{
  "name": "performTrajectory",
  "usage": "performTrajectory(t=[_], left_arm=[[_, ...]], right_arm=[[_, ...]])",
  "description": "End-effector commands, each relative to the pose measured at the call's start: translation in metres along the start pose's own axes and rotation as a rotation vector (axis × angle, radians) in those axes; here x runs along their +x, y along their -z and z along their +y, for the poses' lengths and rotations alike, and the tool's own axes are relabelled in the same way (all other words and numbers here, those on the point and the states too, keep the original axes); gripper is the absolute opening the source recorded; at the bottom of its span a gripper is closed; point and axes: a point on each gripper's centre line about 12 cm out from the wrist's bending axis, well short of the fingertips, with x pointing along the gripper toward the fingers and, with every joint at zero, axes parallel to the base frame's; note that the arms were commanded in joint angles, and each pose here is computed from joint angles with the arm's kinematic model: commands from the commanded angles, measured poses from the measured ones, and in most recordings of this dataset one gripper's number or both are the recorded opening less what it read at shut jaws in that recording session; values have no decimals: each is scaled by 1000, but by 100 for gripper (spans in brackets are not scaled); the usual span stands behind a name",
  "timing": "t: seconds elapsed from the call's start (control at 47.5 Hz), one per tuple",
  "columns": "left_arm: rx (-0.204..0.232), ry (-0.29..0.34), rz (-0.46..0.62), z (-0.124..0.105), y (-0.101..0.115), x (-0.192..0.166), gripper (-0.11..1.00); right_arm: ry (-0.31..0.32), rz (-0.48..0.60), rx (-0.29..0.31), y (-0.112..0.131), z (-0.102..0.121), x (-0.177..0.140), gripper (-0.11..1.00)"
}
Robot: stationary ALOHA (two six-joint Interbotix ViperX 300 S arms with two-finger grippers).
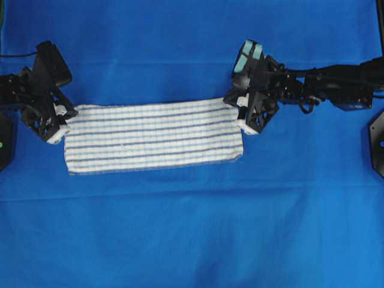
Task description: Fold the blue towel.
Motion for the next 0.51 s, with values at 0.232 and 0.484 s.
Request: performTrajectory(t=[0.232, 0.484], left_arm=[[11, 9, -9, -4, -6, -3, 2], [1, 19, -38, -8, -19, -28, 2]], right_arm=[[-8, -32, -8, -11, 3, -7, 2], [-13, -94, -1, -33, 6, -33, 2]])
